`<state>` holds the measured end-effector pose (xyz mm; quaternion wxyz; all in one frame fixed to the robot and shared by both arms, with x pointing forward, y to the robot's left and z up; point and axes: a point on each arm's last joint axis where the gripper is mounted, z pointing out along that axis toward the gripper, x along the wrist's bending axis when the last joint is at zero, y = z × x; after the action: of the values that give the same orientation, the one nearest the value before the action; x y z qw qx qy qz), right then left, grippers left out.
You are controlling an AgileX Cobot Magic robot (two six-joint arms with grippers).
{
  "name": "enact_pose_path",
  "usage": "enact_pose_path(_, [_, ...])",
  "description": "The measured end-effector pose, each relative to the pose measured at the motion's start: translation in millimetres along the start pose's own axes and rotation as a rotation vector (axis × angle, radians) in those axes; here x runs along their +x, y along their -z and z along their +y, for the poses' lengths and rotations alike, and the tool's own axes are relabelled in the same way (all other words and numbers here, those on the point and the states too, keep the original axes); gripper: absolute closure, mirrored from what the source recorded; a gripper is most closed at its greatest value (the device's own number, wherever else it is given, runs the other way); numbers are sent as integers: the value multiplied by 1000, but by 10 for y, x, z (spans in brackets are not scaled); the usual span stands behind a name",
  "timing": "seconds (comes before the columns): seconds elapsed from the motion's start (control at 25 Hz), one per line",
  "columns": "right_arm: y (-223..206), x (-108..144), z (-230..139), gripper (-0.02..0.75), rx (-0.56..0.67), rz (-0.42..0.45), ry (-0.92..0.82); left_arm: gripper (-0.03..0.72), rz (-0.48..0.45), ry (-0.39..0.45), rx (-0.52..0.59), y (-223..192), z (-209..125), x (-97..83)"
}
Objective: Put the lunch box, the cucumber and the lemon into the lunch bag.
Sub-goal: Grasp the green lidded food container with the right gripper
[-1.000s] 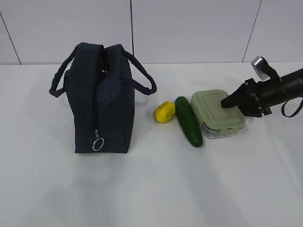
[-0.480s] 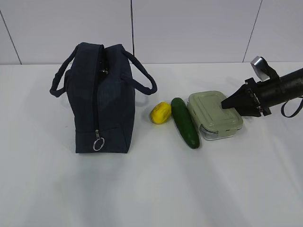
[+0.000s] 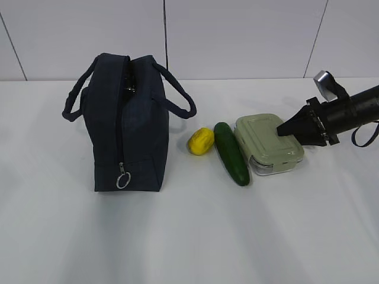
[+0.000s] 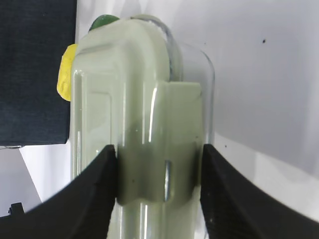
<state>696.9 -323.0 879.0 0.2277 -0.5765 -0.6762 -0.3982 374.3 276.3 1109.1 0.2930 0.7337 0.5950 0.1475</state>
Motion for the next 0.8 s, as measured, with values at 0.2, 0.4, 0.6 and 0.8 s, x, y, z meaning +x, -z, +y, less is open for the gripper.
enact_pose_path(0.2, [0,1,-1,357,1,1,0,295,-131,55,109,-438,491,50])
enact_pose_path(0.4, [0,2,-1,357,1,2,0,285,-224,27,137,-886,991,-1])
enact_pose_path(0.6, [0,2,-1,357,1,2,0,284,-266,-37,157,-1296,1407,-166])
enact_pose_path(0.8, [-6,7,-2,357,4,3,1,284,-275,-42,177,-1657,1647,-169])
